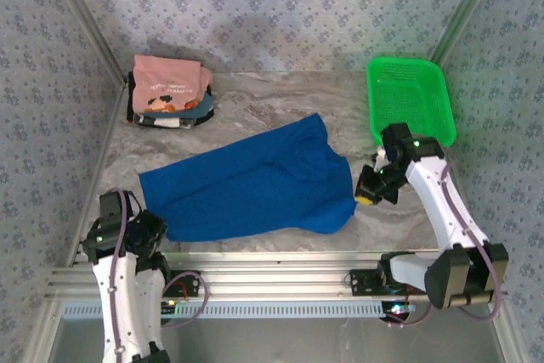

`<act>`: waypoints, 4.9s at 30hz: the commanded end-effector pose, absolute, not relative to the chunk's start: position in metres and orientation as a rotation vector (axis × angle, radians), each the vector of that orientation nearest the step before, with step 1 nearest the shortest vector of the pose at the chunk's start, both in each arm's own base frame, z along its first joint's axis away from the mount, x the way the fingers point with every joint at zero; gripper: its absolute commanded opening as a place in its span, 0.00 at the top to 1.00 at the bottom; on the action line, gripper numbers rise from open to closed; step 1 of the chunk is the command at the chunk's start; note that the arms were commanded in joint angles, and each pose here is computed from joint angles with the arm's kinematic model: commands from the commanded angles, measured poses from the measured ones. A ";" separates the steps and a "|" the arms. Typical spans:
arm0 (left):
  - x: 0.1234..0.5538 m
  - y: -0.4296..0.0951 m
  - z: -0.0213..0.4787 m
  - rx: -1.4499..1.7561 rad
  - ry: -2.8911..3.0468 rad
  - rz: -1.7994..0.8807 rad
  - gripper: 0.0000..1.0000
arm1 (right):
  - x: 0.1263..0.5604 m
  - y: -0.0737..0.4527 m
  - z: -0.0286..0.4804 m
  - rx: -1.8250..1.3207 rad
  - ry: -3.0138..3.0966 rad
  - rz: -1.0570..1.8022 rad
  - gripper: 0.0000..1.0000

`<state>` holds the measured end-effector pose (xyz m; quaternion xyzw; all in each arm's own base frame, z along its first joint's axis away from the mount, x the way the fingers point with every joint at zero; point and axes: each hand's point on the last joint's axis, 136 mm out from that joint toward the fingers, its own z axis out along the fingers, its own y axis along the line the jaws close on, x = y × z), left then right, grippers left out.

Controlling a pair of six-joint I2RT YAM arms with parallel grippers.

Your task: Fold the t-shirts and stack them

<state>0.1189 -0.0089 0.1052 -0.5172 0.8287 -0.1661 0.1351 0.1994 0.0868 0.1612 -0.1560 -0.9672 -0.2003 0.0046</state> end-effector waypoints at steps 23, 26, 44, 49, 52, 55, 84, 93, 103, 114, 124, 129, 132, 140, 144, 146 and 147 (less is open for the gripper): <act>0.143 0.029 0.079 -1.761 2.315 -0.274 1.00 | 0.350 0.130 0.173 -0.107 -3.183 -0.665 1.00; 0.149 0.032 0.078 -1.754 2.332 -0.263 1.00 | 0.363 0.133 0.172 -0.092 -3.197 -0.671 1.00; 0.173 0.051 0.063 -1.804 2.378 -0.232 1.00 | 0.414 0.168 0.151 0.032 -3.230 -0.659 1.00; 0.179 0.058 0.059 -1.820 2.384 -0.229 1.00 | 0.423 0.172 0.145 0.055 -3.242 -0.637 1.00; 0.183 0.060 0.057 -1.828 2.390 -0.238 1.00 | 0.429 0.173 0.142 0.059 -3.249 -0.626 1.00; 0.188 0.062 0.058 -1.820 2.392 -0.241 1.00 | 0.435 0.174 0.142 0.055 -3.259 -0.627 1.00; 0.232 0.076 0.033 -1.758 2.524 -0.282 1.00 | 0.464 0.177 0.119 -0.012 -3.263 -0.560 1.00; 0.239 0.078 0.039 -1.698 2.567 -0.294 1.00 | 0.460 0.166 0.121 -0.024 -3.266 -0.542 1.00; 0.257 0.087 0.081 -1.656 2.429 -0.341 0.53 | 0.462 0.164 0.122 -0.035 -3.274 -0.554 1.00; 0.261 0.087 0.111 -1.609 2.350 -0.470 0.34 | 0.467 0.158 0.120 -0.073 -3.279 -0.596 1.00; 0.228 0.067 0.095 -1.638 2.488 -0.474 0.31 | 0.491 0.157 0.113 -0.120 -3.285 -0.749 0.74; 0.208 0.057 0.111 -1.603 2.533 -0.408 0.31 | 0.497 0.159 0.130 -0.090 -3.321 -0.900 0.56; 0.196 0.049 0.112 -1.593 2.566 -0.366 0.32 | 0.488 0.161 0.145 -0.068 -3.329 -0.983 0.48; 0.220 0.020 0.100 -1.490 2.552 -0.459 0.38 | 0.425 0.163 0.161 -0.038 -3.252 -1.113 0.35; 0.250 -0.012 0.090 -1.322 2.642 -0.513 0.41 | 0.389 0.177 0.142 -0.112 -3.120 -1.199 0.36; 0.257 -0.023 0.080 -1.308 2.670 -0.540 0.48 | 0.379 0.188 0.129 -0.179 -3.056 -1.252 0.38; 0.262 -0.028 0.075 -1.297 2.674 -0.548 0.51 | 0.378 0.195 0.123 -0.212 -3.020 -1.293 0.40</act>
